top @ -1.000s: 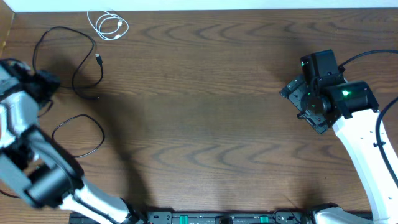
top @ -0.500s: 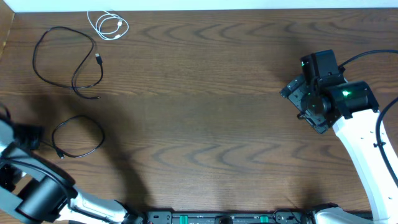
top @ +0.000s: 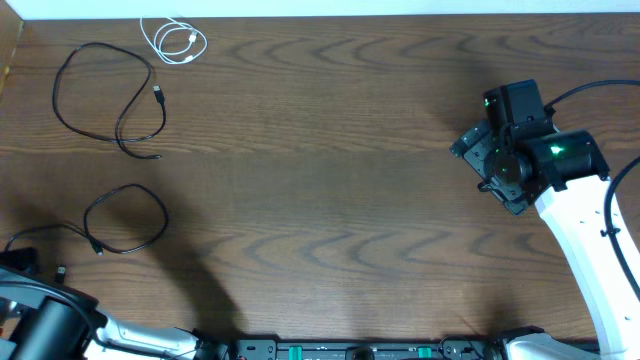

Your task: Untangle cables

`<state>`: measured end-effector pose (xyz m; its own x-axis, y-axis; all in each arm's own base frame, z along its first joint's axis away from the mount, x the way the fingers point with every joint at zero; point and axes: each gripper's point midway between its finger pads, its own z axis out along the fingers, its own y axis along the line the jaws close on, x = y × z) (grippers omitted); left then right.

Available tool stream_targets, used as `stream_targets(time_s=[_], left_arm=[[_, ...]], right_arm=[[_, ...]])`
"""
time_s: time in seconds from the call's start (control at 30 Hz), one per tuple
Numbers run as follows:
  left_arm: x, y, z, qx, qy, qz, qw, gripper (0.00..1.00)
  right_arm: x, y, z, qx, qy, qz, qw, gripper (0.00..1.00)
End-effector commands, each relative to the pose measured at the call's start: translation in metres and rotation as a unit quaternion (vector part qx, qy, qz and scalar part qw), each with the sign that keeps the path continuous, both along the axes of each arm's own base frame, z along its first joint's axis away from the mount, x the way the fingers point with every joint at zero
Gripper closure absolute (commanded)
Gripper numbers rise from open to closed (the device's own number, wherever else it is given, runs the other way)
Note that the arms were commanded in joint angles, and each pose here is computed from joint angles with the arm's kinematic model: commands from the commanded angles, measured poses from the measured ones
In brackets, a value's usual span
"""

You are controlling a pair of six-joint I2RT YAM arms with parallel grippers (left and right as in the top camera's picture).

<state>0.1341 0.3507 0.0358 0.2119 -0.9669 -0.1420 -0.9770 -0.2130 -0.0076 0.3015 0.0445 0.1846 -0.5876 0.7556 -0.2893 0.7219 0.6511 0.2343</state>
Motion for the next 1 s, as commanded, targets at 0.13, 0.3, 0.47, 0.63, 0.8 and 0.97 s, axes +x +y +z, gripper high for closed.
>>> stream_targets(time_s=[0.13,0.3,0.47,0.63,0.8,0.97], left_arm=[[-0.003,-0.007,-0.043,-0.048,0.013,0.011,0.999,0.28],[0.008,-0.005,-0.048,-0.051,-0.016,0.009,0.999,0.33],[0.019,-0.003,-0.05,-0.051,-0.041,-0.015,0.998,0.61],[0.024,0.001,-0.05,-0.04,-0.044,-0.035,0.998,0.62],[0.044,0.006,-0.048,-0.024,-0.07,-0.076,0.994,0.62],[0.073,0.007,-0.044,-0.006,-0.103,-0.125,0.987,0.62]], right_arm=[[-0.001,-0.002,0.0,-0.011,0.0,0.004,1.0,0.01],[-0.001,-0.002,0.0,-0.011,0.0,0.004,1.0,0.01],[-0.001,-0.002,0.0,-0.011,0.0,0.004,1.0,0.01],[-0.001,-0.002,0.0,-0.011,0.0,0.004,1.0,0.01],[-0.001,-0.002,0.0,-0.011,-0.001,0.004,1.0,0.01],[-0.001,-0.002,0.0,-0.011,-0.001,0.004,1.0,0.01]])
